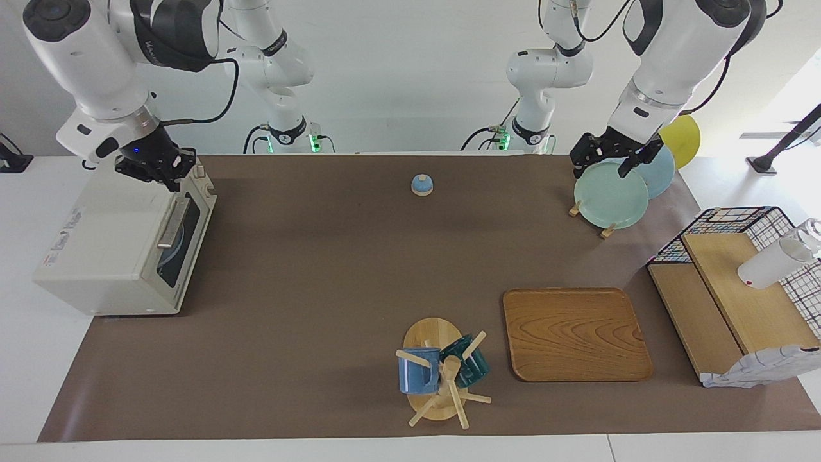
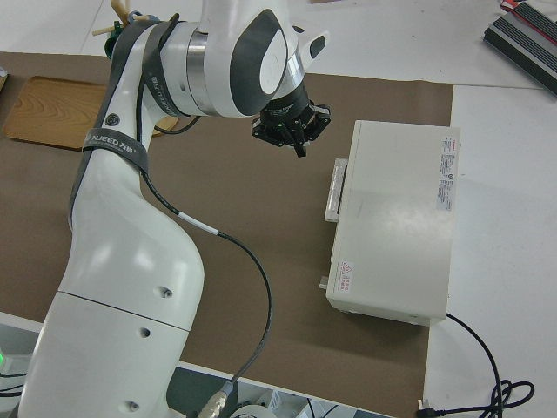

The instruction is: Put eggplant into oven

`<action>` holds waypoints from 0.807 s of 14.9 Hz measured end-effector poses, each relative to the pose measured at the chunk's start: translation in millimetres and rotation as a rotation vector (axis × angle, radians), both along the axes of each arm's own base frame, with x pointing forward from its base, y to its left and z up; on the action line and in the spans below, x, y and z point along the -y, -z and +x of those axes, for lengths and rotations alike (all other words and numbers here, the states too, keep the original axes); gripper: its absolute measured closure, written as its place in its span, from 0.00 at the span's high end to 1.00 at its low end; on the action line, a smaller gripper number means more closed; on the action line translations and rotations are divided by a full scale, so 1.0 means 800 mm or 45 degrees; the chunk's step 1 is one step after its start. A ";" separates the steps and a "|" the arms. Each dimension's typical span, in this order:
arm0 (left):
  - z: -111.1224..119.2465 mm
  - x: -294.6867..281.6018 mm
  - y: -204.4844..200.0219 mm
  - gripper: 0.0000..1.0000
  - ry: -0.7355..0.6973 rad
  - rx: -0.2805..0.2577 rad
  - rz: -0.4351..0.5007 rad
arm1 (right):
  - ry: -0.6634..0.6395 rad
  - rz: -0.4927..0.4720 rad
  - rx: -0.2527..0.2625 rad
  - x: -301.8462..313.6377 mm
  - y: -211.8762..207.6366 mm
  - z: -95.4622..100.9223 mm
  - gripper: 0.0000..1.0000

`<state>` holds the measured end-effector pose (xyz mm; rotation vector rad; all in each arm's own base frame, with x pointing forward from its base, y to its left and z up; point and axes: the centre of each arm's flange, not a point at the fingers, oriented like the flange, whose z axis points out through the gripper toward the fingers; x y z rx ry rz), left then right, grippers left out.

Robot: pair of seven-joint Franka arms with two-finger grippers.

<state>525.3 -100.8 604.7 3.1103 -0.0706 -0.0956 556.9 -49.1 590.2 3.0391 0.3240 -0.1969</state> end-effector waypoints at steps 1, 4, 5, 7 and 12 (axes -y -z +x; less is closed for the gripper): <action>0.000 0.000 0.000 1.00 0.000 0.000 0.000 | 0.007 0.007 -0.004 -0.001 0.002 0.001 0.06; 0.000 0.000 0.000 1.00 0.000 0.000 0.000 | 0.017 0.013 -0.043 -0.002 0.009 -0.002 0.17; 0.000 0.000 0.000 1.00 0.000 0.000 0.000 | 0.016 0.013 -0.050 -0.005 0.011 -0.002 0.26; 0.000 0.000 0.000 1.00 0.000 0.000 0.000 | 0.035 0.008 -0.046 -0.007 0.010 -0.003 0.49; 0.000 0.000 0.000 1.00 0.000 0.000 0.000 | 0.118 0.011 -0.015 -0.012 -0.003 -0.009 0.99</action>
